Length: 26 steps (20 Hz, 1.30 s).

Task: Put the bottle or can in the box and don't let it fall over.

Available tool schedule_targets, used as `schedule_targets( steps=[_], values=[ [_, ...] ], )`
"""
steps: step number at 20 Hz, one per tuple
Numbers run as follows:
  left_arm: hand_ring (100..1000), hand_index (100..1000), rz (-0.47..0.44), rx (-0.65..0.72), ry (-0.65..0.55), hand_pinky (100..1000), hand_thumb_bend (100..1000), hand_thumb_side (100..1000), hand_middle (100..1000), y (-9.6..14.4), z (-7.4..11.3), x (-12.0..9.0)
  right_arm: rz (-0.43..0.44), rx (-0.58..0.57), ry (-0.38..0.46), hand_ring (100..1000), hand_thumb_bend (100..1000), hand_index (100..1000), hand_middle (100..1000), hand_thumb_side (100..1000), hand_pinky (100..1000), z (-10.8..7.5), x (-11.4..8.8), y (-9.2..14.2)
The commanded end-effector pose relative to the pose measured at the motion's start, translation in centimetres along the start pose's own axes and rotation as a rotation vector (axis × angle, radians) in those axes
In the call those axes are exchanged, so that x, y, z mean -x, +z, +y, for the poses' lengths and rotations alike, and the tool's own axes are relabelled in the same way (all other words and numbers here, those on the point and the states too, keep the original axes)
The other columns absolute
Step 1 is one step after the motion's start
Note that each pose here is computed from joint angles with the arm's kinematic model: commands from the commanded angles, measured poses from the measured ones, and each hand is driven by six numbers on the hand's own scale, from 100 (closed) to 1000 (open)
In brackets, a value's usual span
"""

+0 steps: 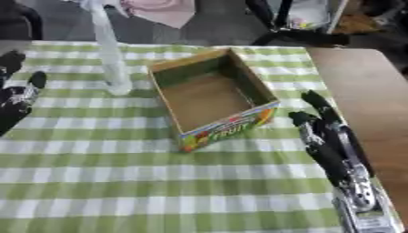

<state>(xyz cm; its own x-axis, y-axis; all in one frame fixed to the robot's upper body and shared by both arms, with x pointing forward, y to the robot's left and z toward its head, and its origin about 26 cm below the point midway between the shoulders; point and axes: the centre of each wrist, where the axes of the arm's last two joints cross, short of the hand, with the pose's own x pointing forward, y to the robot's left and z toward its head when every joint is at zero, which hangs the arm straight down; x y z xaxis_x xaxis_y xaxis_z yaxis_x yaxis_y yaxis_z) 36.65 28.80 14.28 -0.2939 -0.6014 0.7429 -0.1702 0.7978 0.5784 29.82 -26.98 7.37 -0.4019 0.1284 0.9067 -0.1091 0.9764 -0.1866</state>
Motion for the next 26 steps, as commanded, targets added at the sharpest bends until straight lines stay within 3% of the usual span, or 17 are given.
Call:
schedule_targets(
  steps=[1, 9, 17, 26],
  values=[
    [1000, 937, 0.017, -0.022, -0.048, 725, 376, 674, 1000, -1.8, 0.6, 0.3, -0.015, -0.007, 0.001, 789, 100, 992, 964, 524, 845, -0.2, -0.4, -0.2],
    [1000, 934, 0.067, -0.011, -0.047, 723, 381, 690, 1000, -6.0, -1.3, 0.9, -0.015, -0.018, -0.009, 789, 100, 993, 964, 527, 845, 0.1, -0.3, -0.2],
    [1000, 933, 0.079, -0.007, -0.041, 721, 372, 700, 1000, -8.5, -3.1, 1.0, -0.014, -0.04, -0.024, 788, 100, 993, 964, 532, 845, 0.6, -0.2, -0.2],
    [1000, 934, 0.061, -0.07, -0.105, 728, 365, 684, 1000, -10.9, -2.3, 0.1, -0.026, -0.069, -0.032, 788, 100, 994, 965, 536, 845, 0.9, -0.5, -0.6]
  ],
)
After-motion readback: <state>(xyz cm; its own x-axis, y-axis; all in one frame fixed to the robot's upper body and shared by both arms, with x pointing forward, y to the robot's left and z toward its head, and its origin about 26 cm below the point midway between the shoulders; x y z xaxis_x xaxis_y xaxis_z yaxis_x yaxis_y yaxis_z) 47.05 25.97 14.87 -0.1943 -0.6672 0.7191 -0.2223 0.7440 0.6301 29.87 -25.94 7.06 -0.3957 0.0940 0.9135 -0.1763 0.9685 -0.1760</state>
